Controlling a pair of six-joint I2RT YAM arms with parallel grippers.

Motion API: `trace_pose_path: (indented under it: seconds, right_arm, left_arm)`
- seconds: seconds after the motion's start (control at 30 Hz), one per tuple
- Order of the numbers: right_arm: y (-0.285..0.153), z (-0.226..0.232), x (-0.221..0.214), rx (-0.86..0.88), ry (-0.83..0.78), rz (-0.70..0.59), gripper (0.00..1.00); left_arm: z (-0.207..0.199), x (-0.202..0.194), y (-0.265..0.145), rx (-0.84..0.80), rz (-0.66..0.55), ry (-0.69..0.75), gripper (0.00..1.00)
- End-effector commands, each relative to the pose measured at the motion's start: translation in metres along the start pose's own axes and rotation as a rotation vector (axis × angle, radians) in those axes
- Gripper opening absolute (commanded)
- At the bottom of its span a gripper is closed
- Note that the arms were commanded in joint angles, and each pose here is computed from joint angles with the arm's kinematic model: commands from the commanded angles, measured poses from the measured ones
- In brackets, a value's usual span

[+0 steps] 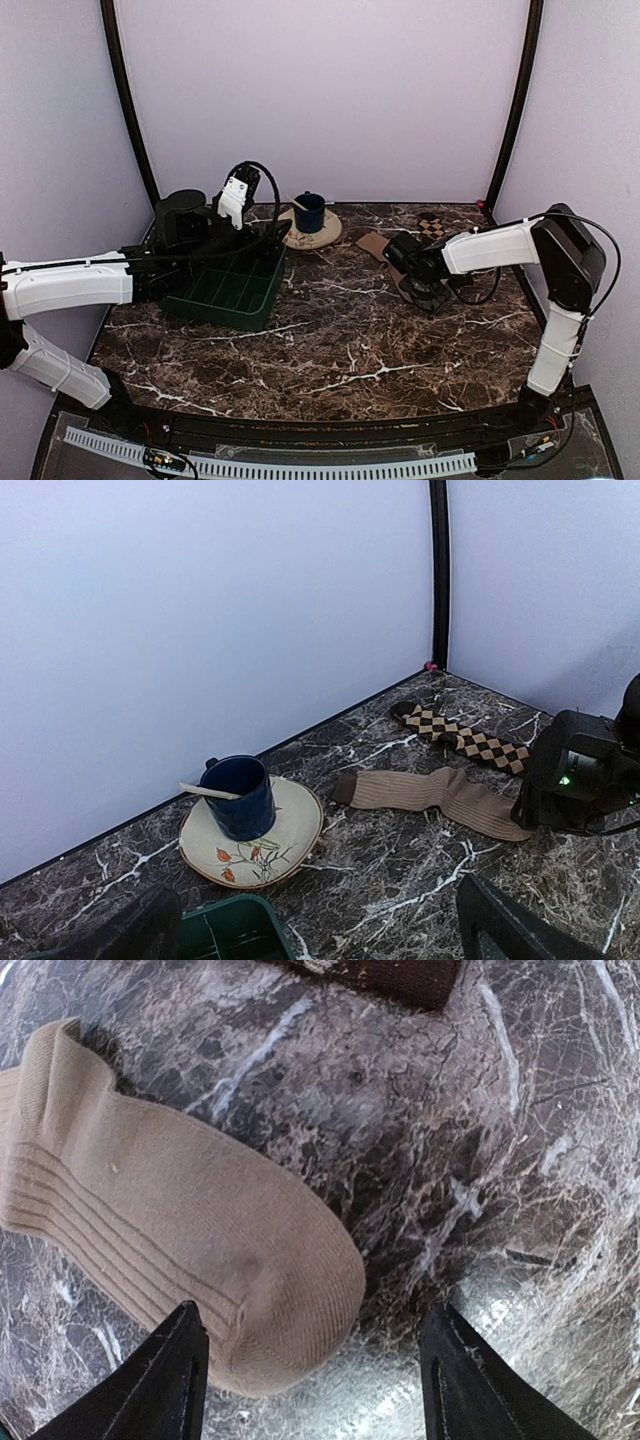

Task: Roll the socks
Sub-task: Move the sock to the center of the board.

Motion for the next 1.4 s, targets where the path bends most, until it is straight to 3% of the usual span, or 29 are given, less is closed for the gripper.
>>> trace_pose_path:
  seconds: [0.0,0.17,0.6,0.97,1.2,1.37]
  right_arm:
    - [0.011,-0.005,-0.001,-0.017,-0.008,0.011,0.66]
    - [0.014,-0.005,0.001,-0.012,-0.009,0.017,0.61]
    - [0.022,-0.018,-0.013,-0.034,-0.056,0.094,0.39]
    - [-0.004,-0.022,-0.011,0.002,-0.157,0.03,0.16]
    - [-0.021,-0.037,-0.025,-0.067,-0.326,-0.037,0.13]
    - [-0.032,-0.062,-0.042,-0.07,-0.342,-0.031,0.12]
  left_arm:
    - [-0.005,-0.002,0.002,-0.018,-0.019,-0.022,0.98]
    - [-0.007,-0.001,0.005,-0.021,-0.026,-0.027,0.98]
    - [-0.008,0.003,0.011,-0.017,-0.028,-0.016,0.98]
    - [-0.015,-0.009,0.028,-0.034,0.016,0.008,0.98]
    - [-0.026,-0.022,0.046,-0.08,0.055,0.024,0.98]
    - [-0.041,-0.029,0.066,-0.14,0.089,0.023,0.98]
Point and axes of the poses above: each gripper's point midway between its finger pads, its own y axis out along the fingers, its own z axis along the line the jaws close on, x = y × z, the point moved 2 cm from there along -y, back along the fingers, and after that the axes turned 7 degrees about -y, right-handed, at the moved point
